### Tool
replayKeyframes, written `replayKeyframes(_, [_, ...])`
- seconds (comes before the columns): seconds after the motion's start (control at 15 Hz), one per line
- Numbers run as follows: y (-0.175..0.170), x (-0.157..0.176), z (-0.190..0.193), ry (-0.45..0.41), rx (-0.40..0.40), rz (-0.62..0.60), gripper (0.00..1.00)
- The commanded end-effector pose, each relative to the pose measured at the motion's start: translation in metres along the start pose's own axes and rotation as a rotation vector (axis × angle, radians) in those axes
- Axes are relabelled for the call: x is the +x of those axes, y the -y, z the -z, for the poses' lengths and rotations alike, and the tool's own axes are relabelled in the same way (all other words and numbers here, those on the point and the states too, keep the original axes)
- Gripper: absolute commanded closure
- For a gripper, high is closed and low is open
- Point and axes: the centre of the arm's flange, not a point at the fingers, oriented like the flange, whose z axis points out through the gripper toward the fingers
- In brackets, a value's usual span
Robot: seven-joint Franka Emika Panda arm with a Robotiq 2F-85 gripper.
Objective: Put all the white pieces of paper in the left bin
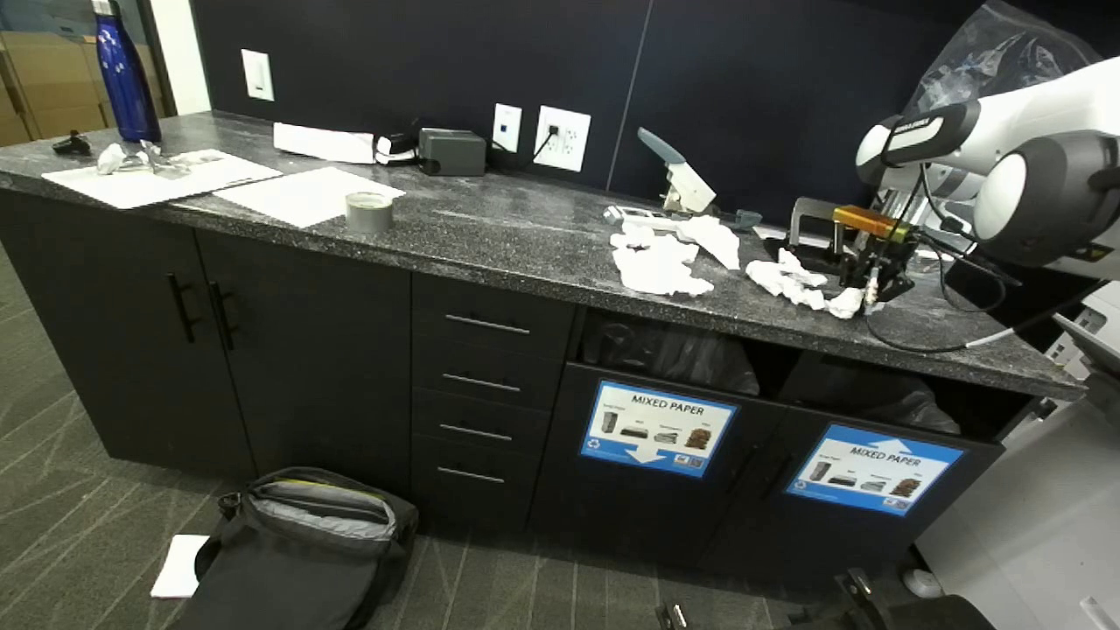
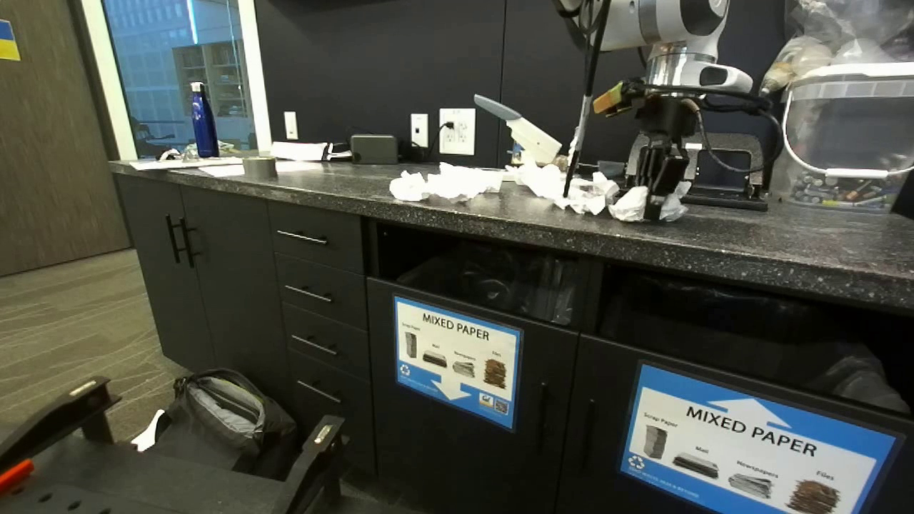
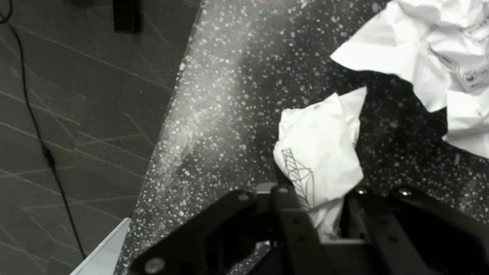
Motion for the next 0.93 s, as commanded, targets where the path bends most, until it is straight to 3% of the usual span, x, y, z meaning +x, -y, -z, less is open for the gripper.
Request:
replayKeyframes(0.0, [-0.026, -0.023, 0.022, 0.019, -0.049, 0.166, 0.84])
replayKeyframes(0.2, [-0.045, -0.05, 0.038, 0.042, -0.077, 0.238, 0.82])
replayKeyframes(0.53, [-0.066, -0.104, 0.036, 0.173, -0.038, 0.507, 0.82])
replayKeyframes(0.87, [-0.093, -0.139, 0.032, 0.286, -0.058, 0.763, 0.83])
